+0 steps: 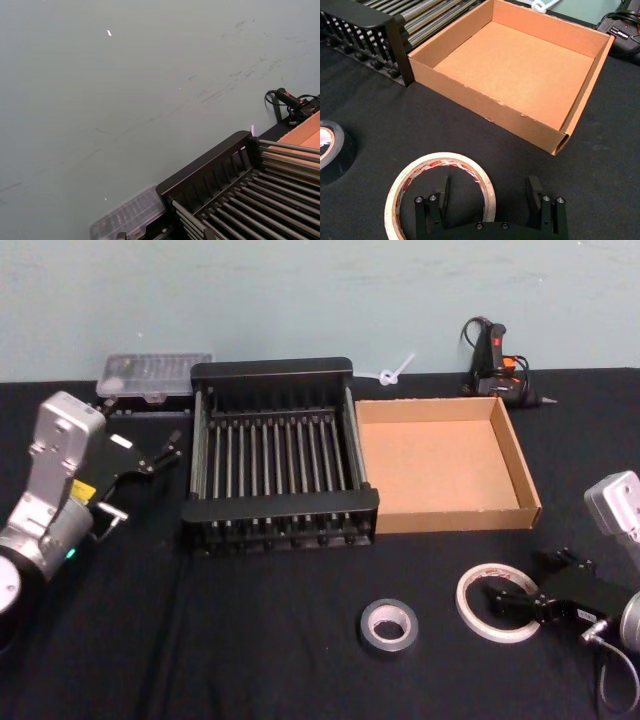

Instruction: Pick up the white tape and place it into the black box , Pick up the silver tape and place it into the brown box.

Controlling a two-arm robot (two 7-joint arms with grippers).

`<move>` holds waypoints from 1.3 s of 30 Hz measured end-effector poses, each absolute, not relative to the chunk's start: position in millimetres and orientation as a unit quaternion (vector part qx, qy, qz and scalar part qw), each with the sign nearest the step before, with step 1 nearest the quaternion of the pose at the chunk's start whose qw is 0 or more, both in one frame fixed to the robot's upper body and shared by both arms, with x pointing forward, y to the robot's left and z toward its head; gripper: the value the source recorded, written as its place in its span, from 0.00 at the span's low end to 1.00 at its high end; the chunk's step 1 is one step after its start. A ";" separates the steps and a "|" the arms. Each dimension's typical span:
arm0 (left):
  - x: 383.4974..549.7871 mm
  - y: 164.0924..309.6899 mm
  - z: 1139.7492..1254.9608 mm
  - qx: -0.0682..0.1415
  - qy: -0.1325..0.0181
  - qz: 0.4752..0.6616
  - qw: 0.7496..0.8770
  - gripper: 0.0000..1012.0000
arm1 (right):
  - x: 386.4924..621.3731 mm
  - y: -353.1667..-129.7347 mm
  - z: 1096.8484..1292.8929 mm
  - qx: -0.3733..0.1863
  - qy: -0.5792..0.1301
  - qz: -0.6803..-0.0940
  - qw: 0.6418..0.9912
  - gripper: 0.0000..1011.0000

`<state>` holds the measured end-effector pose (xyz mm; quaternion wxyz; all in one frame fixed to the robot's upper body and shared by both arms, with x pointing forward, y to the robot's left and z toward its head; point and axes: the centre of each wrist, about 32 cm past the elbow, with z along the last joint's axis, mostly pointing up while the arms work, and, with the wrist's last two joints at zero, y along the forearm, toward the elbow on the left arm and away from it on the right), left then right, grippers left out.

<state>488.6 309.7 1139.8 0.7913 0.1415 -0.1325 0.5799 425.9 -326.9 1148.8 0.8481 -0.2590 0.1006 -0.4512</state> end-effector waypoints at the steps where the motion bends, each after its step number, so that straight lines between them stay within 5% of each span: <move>1: 488.6 309.7 1139.8 0.142 -0.132 0.580 0.791 0.99 | 425.9 -327.0 1148.8 -0.259 0.100 -0.451 0.848 0.99; 39: 488.6 309.7 1139.8 0.141 -0.132 0.580 0.791 0.99 | 427.6 -322.0 1147.0 -0.257 0.095 -0.423 0.864 0.99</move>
